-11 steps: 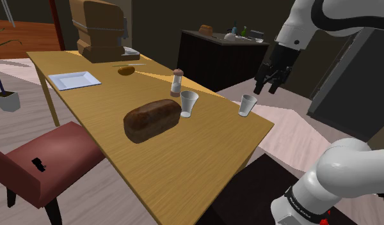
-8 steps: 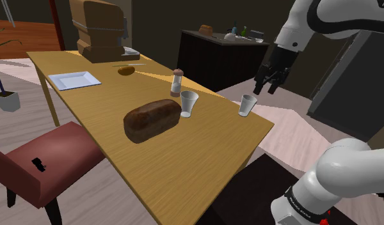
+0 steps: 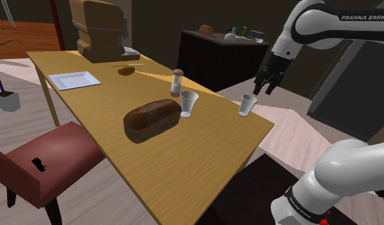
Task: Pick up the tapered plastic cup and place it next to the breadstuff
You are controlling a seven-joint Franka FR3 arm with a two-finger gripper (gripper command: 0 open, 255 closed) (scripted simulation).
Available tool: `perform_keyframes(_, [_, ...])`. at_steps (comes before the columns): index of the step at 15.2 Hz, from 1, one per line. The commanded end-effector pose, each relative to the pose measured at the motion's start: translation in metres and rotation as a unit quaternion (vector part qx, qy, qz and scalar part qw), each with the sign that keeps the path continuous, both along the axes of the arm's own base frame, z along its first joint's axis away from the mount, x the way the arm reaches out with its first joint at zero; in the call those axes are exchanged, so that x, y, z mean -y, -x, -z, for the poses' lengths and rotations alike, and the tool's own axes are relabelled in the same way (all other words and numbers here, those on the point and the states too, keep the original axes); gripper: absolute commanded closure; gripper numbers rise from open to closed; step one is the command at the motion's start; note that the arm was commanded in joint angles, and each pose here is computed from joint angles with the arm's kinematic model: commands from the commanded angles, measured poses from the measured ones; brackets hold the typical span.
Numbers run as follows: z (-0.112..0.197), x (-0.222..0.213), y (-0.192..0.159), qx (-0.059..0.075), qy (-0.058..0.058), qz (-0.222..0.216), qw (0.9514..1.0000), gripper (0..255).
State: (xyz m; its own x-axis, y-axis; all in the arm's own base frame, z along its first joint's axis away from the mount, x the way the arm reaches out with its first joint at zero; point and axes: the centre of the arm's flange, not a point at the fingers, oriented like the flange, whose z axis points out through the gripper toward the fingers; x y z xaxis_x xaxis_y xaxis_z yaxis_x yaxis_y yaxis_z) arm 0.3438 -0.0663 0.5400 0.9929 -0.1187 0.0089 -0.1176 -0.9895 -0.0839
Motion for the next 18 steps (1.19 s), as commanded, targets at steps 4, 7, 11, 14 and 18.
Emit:
perform_keyframes(4, [0.024,0.059,-0.026,0.001,-0.005,-0.005,1.0000,0])
perform_keyframes(7, [0.039,0.093,-0.042,0.002,-0.009,-0.008,0.9999,0])
perform_keyframes(11, [0.060,0.138,-0.064,0.003,-0.014,-0.011,0.9998,0])
perform_keyframes(14, [0.075,0.171,-0.081,0.003,-0.017,-0.014,0.9998,0])
perform_keyframes(18, [0.096,0.215,-0.103,0.004,-0.022,-0.017,0.9996,0])
